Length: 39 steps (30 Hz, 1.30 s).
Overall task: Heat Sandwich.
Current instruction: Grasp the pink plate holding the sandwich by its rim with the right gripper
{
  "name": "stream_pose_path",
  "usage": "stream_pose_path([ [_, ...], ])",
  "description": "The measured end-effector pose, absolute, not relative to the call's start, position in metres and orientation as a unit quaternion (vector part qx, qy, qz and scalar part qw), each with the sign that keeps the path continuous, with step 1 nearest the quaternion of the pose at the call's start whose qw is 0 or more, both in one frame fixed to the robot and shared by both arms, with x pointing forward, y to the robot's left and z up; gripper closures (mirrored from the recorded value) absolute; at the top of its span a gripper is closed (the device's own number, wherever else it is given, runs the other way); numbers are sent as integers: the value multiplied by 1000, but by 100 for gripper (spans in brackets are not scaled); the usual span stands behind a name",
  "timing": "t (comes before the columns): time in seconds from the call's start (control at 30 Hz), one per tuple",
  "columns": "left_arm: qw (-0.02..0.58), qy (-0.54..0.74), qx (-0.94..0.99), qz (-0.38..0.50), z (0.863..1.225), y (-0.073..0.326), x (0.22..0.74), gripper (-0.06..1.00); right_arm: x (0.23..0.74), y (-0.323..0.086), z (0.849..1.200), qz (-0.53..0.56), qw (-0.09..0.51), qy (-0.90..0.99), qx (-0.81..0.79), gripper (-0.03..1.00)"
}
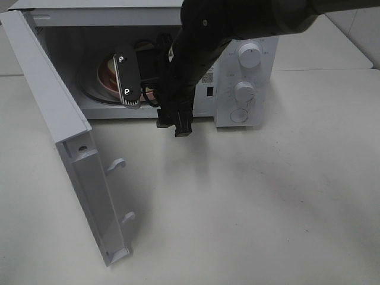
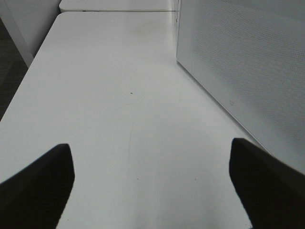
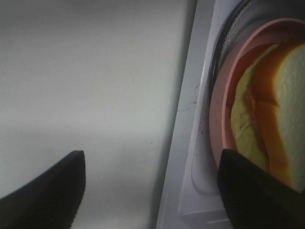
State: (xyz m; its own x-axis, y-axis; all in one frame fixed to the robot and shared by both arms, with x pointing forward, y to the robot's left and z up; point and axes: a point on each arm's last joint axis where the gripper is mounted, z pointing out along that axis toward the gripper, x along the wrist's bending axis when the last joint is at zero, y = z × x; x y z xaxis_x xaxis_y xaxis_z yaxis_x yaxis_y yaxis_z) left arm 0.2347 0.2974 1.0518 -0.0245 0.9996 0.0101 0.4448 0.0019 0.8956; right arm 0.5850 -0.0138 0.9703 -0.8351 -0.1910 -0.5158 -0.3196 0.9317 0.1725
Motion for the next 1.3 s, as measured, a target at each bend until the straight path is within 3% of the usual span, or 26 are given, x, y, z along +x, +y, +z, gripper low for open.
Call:
stream_pose_path([
  [0.47,365,606,595,380,1052,297,235,13,618,9,955,127,265,950,-108,22],
  [1.3,365,606,595,380,1052,297,235,13,647,-12,952,131,289,945,-76,22],
])
